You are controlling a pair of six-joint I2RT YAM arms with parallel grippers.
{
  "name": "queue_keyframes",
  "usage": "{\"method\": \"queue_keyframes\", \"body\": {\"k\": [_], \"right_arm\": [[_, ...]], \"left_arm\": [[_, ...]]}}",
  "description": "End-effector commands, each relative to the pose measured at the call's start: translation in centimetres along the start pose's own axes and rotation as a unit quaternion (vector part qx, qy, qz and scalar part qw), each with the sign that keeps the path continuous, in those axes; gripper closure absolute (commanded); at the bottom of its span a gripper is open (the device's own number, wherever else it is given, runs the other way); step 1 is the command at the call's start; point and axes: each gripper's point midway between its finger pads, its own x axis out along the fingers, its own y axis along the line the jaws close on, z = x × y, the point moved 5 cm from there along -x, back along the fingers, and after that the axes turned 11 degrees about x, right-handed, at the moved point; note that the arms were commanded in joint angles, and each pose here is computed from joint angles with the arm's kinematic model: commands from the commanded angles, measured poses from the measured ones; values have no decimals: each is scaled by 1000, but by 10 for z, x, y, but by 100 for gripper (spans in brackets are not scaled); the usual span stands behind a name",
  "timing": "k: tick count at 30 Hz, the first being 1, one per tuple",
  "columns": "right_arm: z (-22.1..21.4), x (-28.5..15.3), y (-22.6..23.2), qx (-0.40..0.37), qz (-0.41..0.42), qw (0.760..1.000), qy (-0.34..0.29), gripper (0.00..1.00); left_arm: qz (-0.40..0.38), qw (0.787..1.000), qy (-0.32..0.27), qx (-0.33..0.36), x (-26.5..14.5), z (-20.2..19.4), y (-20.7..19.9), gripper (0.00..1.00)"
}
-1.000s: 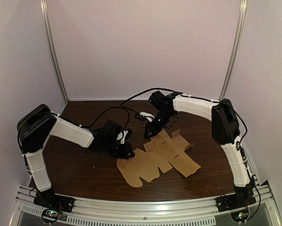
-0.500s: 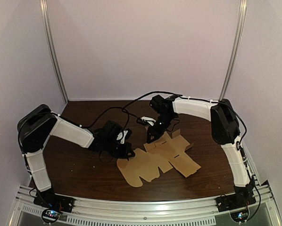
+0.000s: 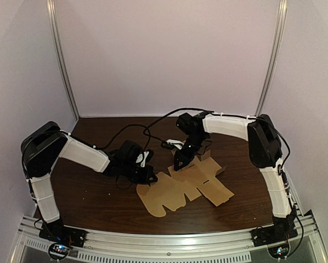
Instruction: Fold the paper box
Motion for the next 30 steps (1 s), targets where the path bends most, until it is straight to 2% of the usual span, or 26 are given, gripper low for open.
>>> {"method": "queue_keyframes", "body": {"k": [1,7,17,30], "right_arm": [[22,-36,19,-51,-29,997,-56,80],[46,-29,0,-41,-69,993,-81,80],[36,1,-20,-26,-70,996,-38,83],[0,-19,12,-36,-17,999,-25,85]], "left_arm": [[52,997,46,-20,11,-29,26,100],[46,998,45,-26,10,-30,25,100],[47,998,31,-31,7,-25,23,100],[53,998,28,-36,7,-25,25,100]]}}
